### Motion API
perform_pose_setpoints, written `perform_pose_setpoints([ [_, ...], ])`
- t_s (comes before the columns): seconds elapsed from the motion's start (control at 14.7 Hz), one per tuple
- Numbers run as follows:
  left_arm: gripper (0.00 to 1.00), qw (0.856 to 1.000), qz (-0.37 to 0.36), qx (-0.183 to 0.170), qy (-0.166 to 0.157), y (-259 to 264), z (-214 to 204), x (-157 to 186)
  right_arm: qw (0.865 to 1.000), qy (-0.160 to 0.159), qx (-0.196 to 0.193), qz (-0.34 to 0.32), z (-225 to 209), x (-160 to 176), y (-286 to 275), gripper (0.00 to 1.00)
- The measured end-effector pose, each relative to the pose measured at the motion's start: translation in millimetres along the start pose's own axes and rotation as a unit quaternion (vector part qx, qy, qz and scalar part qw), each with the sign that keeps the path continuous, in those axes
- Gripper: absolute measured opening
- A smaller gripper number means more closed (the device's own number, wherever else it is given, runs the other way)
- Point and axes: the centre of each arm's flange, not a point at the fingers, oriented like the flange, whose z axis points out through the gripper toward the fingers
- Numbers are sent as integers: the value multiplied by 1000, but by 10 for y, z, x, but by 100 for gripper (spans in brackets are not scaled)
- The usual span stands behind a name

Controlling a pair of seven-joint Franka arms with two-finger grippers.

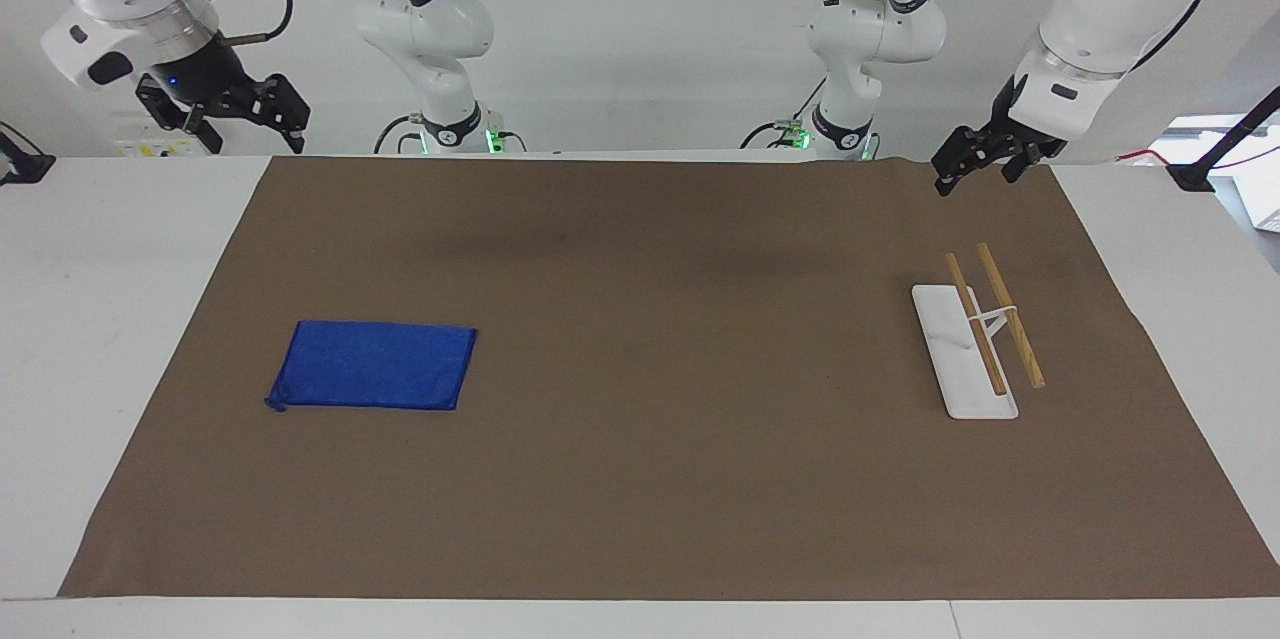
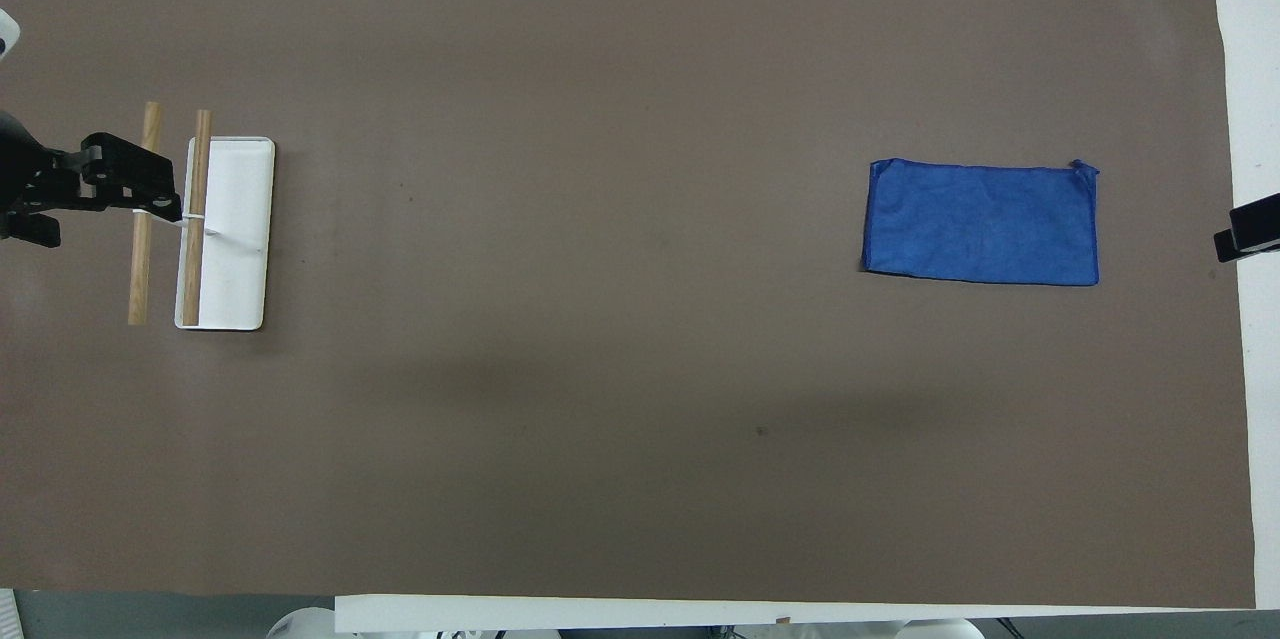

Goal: Right arm passes towel to left arm to hang

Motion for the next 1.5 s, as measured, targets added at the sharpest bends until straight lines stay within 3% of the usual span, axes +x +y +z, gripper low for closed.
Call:
perform_pose_setpoints([
  [0.14, 100, 1000, 0, 0, 0, 0, 0, 0, 999, 41, -2, -18, 169, 189, -181, 100],
  [0.34, 100, 1000, 0, 0, 0, 0, 0, 0, 997, 67, -4, -46, 939, 563, -462, 100],
  [0.55, 100, 1000, 0, 0, 0, 0, 0, 0, 996, 70, 1, -49, 1987, 881, -474, 100],
  [0.75, 100, 1000, 0, 0, 0, 0, 0, 0, 997, 64, 6, -45, 2698, 990, -423, 100],
  [1.09, 100, 1000, 0, 0, 0, 0, 0, 0, 997, 59, 11, -45, 3310, 1121, -418, 99],
  [1.5, 100, 1000, 1, 0, 1, 7, -2, 1, 996, 59, 12, -67, 3623, 1054, -415, 82],
])
